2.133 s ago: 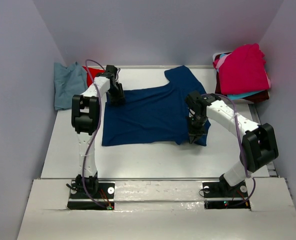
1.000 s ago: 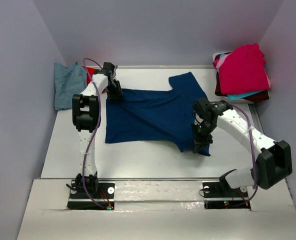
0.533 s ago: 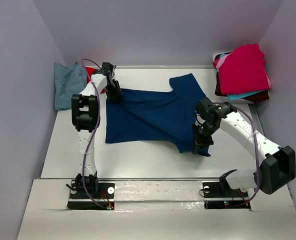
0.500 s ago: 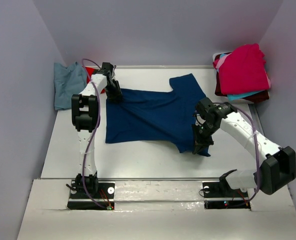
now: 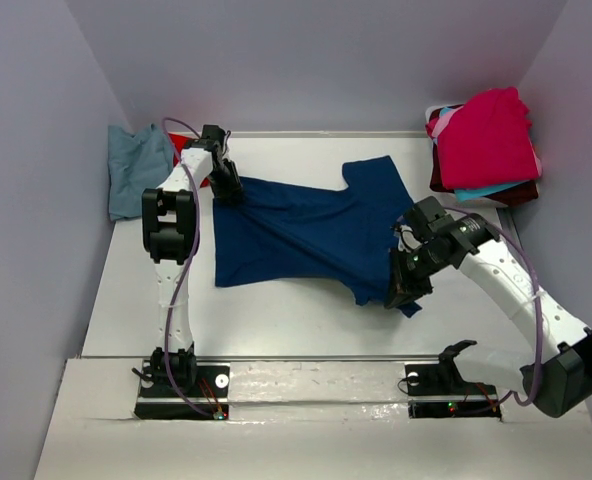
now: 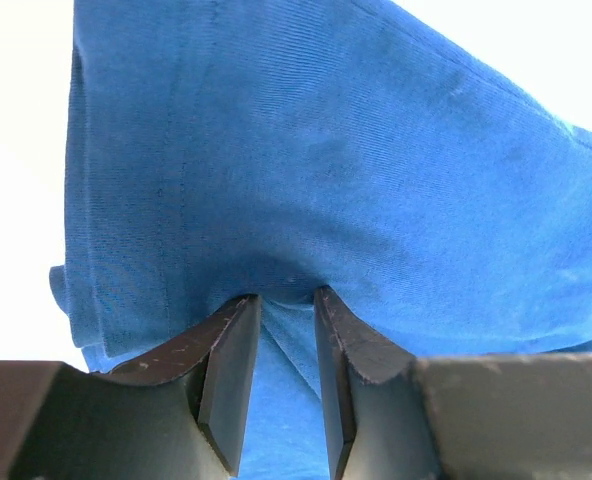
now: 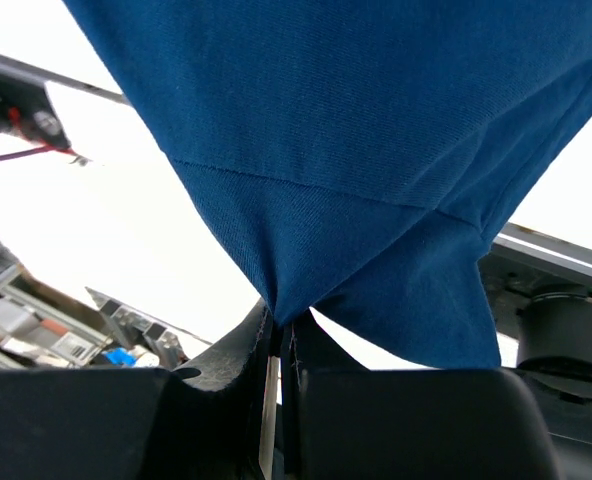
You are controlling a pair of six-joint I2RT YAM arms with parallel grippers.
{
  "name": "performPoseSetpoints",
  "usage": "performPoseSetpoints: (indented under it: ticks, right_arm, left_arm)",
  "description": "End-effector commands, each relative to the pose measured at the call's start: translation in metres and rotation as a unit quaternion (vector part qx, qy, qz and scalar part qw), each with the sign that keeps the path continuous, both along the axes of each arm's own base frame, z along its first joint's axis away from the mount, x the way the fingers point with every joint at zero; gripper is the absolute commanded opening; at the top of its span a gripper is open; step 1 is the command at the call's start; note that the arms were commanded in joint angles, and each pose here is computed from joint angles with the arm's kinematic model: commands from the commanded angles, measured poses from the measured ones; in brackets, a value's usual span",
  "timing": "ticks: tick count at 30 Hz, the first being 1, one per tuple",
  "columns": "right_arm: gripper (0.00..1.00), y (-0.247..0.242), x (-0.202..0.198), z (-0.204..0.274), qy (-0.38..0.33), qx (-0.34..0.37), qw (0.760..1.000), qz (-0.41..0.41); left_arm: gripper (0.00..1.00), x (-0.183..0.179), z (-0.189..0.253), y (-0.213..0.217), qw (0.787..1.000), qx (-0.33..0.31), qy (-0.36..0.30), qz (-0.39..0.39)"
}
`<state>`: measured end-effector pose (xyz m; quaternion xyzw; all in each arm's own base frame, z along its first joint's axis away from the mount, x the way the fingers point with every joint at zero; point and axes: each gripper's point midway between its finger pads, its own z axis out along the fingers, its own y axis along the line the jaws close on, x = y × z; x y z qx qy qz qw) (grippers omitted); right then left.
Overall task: Fold and stack the t-shirts
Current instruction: Flatten the tshirt out
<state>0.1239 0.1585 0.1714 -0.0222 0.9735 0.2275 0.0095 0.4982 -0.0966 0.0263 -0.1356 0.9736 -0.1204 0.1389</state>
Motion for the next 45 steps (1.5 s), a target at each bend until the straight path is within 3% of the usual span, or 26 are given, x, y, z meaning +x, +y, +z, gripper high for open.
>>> performPoseSetpoints:
  ticks: [1,19,31,40,45]
  right_arm:
    - [0.07,-0.011,-0.052,0.016,0.090,0.004,0.996,-0.002]
    - [0.07,0.023,-0.059,0.103,0.035,0.170,0.985,0.019]
    - [0.07,0.040,-0.061,0.198,-0.049,0.283,0.956,0.065]
    - [0.08,0.043,-0.068,0.236,-0.084,0.329,0.936,0.096]
    - [0.09,0.045,-0.059,0.231,-0.083,0.316,0.941,0.091]
  left_arm:
    - [0.41,-0.011,-0.040,0.032,0.998,0.046,0.038,0.017]
    - [0.40,-0.011,-0.043,0.035,0.998,0.041,0.041,0.020]
    - [0.40,-0.014,-0.048,0.039,0.998,0.041,0.048,0.023]
    - [0.40,-0.014,-0.050,0.039,0.998,0.040,0.050,0.021]
    - [0.40,-0.014,-0.050,0.038,0.998,0.037,0.050,0.020]
